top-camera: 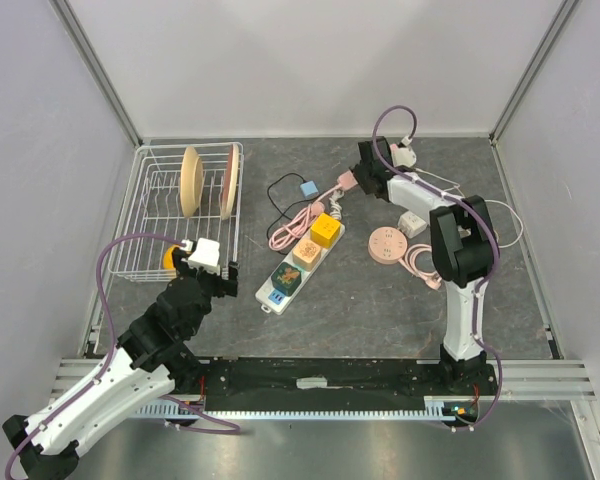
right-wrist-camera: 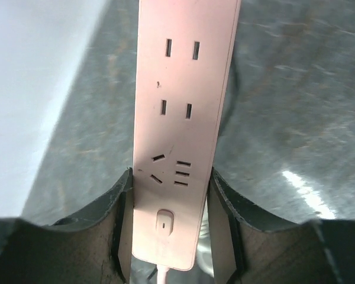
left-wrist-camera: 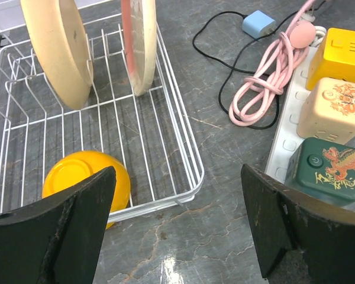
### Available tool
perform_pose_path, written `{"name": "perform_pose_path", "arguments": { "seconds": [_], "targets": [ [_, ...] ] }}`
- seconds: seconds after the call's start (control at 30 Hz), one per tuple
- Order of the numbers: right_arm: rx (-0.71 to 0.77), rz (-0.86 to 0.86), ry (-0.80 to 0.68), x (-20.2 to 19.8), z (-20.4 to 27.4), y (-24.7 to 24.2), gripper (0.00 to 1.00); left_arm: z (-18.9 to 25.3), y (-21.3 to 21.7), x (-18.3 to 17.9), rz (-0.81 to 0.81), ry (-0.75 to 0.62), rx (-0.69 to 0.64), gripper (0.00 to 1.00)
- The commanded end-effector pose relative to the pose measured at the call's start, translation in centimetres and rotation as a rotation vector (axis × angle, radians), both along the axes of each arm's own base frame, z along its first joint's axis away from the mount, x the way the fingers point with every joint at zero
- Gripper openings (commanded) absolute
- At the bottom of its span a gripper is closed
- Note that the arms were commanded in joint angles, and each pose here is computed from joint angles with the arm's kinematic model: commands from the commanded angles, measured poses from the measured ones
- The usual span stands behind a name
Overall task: Insert the plug
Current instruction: Pick up the socket from the center of the board.
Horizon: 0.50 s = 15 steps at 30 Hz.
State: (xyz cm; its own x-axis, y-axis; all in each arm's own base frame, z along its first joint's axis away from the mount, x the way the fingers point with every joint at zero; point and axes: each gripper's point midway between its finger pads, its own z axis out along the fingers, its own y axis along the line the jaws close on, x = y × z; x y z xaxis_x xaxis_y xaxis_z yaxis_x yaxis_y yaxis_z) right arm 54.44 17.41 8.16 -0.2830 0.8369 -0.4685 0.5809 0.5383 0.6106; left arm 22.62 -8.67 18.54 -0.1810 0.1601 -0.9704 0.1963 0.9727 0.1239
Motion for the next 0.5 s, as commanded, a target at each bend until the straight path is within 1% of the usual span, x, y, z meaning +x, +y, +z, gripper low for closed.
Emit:
{"name": "perform_pose_path", "arguments": {
  "seconds": [0.0, 0.13, 0.3, 0.33, 0.4, 0.43, 0.47],
  "targets": [
    [0.068, 0.079, -0.384, 2.4, 15.1, 1.5, 0.0, 1.4, -0.8, 0.3, -0.041, -0.043, -0.018, 0.92],
    [0.103, 0.127, -0.545, 2.2, 21.9, 2.0, 0.0, 1.3, -2.1, 0.3, -0.1, -0.022, -0.012, 0.92],
    [0.166, 0.214, -0.734, 1.2, 29.3, 2.7, 0.0, 0.8, -4.7, 0.0, -0.223, 0.035, -0.015, 0.92],
    [0.165, 0.224, -0.764, 0.6, 30.9, 2.6, 0.0, 0.8, -5.3, -0.1, -0.241, 0.053, -0.04, 0.92],
    [0.157, 0.239, -0.822, -0.2, 33.6, 2.1, 0.0, 0.2, -6.5, -0.2, -0.287, 0.091, -0.041, 0.92],
    [0.153, 0.247, -0.861, -1.2, 35.6, 1.7, 0.0, 0.3, -6.9, -0.3, -0.3, 0.102, -0.056, 0.92],
    [0.128, 0.255, -0.884, -1.8, 36.6, 1.4, 0.0, 0.3, -7.5, -0.4, -0.326, 0.112, -0.065, 0.92]
  ]
}}
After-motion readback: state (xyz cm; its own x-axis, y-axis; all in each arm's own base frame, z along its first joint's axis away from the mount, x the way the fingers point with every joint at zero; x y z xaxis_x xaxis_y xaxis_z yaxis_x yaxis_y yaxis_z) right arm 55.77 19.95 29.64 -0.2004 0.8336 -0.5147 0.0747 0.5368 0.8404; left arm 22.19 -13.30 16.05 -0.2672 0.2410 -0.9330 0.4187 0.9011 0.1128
